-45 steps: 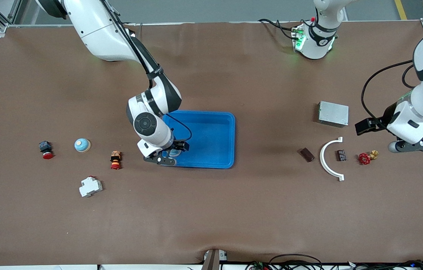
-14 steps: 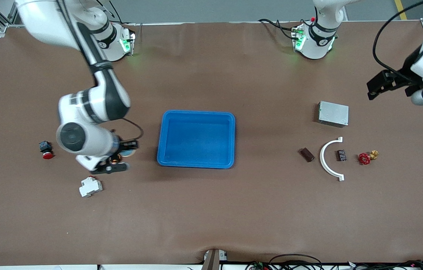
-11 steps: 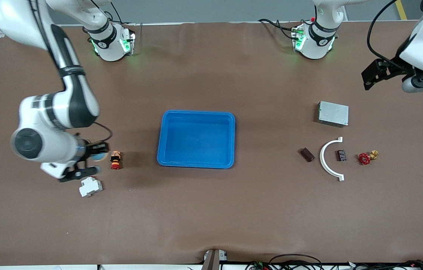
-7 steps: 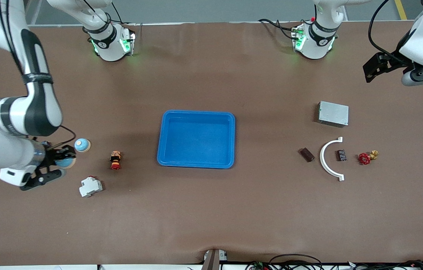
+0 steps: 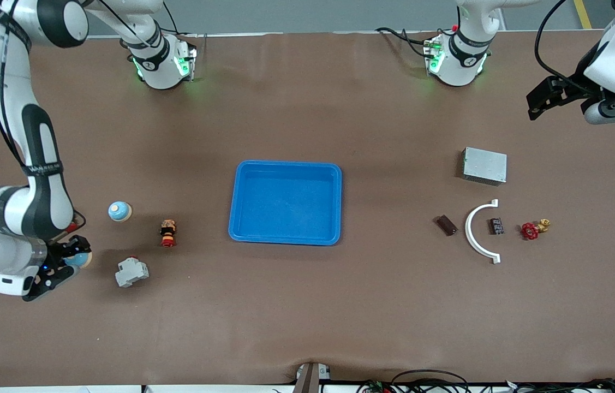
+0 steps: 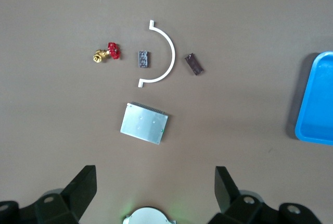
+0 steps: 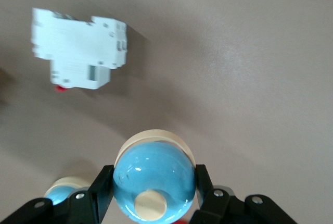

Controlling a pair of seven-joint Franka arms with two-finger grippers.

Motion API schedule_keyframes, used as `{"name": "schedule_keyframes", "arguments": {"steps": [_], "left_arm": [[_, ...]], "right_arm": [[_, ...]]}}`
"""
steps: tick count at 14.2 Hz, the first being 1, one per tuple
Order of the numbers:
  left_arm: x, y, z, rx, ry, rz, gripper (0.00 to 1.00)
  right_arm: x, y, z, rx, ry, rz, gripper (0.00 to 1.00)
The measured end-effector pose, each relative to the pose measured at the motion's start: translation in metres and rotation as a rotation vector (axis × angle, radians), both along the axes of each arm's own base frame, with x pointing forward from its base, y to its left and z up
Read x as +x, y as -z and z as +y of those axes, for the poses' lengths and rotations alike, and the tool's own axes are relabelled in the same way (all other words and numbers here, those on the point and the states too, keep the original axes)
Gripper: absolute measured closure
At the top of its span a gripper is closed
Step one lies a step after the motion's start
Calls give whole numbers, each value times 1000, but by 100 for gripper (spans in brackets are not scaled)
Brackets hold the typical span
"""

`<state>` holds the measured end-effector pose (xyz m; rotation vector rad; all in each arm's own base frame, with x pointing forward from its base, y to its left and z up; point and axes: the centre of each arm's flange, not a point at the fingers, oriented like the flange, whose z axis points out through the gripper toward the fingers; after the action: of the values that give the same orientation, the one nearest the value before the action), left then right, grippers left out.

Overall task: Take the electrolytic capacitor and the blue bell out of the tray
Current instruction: 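Carry the bell out of the tray and set it beside the white block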

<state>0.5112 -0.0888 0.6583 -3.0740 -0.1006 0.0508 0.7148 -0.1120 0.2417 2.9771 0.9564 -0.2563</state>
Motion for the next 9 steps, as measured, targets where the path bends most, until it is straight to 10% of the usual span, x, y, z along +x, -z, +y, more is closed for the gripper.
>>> {"name": "schedule_keyframes", "arguments": {"steps": [9], "left_arm": [[7,1,4,-8,12,-39,0]], "right_arm": [[4,40,-1,3,-21,-20,33]]}}
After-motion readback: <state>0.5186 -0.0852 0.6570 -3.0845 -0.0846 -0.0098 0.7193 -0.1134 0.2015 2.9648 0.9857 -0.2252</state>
